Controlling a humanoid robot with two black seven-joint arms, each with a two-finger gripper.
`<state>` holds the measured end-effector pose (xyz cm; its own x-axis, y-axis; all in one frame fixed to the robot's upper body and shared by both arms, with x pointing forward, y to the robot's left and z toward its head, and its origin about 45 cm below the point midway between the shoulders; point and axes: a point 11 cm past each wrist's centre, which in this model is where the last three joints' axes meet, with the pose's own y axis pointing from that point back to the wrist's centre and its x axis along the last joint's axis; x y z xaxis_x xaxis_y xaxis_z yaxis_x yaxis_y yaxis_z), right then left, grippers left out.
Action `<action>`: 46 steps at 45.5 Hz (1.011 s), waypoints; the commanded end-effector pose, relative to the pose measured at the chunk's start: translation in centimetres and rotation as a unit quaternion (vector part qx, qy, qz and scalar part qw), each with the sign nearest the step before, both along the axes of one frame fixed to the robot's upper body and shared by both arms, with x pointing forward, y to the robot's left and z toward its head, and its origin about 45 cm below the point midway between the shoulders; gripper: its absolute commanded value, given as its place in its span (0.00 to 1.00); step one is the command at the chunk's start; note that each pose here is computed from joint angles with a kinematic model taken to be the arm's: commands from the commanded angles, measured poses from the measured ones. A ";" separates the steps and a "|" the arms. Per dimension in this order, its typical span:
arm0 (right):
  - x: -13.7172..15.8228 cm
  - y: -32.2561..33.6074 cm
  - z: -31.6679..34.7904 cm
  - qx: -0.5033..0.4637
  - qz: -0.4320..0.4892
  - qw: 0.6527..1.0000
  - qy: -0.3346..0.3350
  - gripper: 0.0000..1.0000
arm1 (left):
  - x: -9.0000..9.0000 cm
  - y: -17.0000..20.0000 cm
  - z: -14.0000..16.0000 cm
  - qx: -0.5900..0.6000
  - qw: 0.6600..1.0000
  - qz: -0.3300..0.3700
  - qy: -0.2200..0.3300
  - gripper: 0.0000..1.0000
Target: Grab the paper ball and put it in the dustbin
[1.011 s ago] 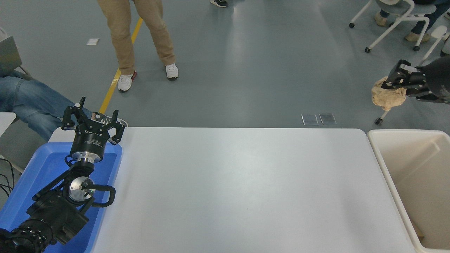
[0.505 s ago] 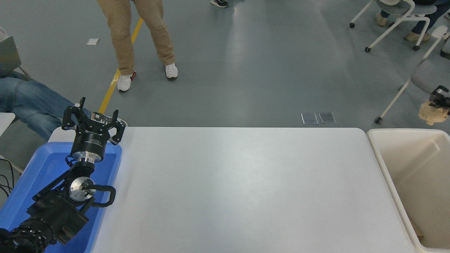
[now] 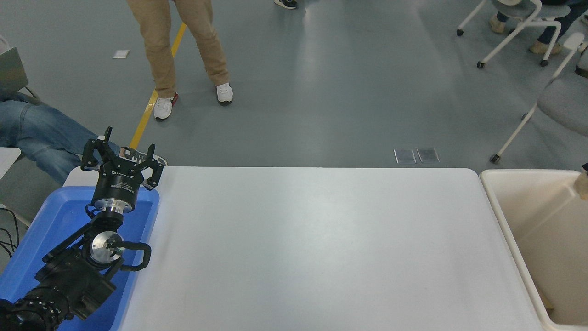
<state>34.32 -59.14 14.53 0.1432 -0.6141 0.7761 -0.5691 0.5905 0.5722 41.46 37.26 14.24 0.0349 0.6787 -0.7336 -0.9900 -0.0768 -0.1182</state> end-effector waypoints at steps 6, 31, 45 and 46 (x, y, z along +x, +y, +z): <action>-2.2 0.8 -3.6 -0.011 -0.026 1.000 -0.013 0.86 | 0.0 0.0 0.0 0.000 1.000 0.000 0.000 0.99; -2.2 -0.2 -2.5 -0.027 -0.022 0.999 -0.008 1.00 | 0.0 0.0 0.0 0.000 1.000 0.000 0.000 0.99; 6.1 3.3 6.1 -0.068 0.093 0.993 0.007 1.00 | 0.0 0.0 0.0 0.000 1.000 0.000 0.000 0.99; 6.6 3.7 6.6 -0.068 0.099 0.993 0.008 1.00 | 0.0 0.1 0.0 0.001 1.000 0.000 0.000 0.99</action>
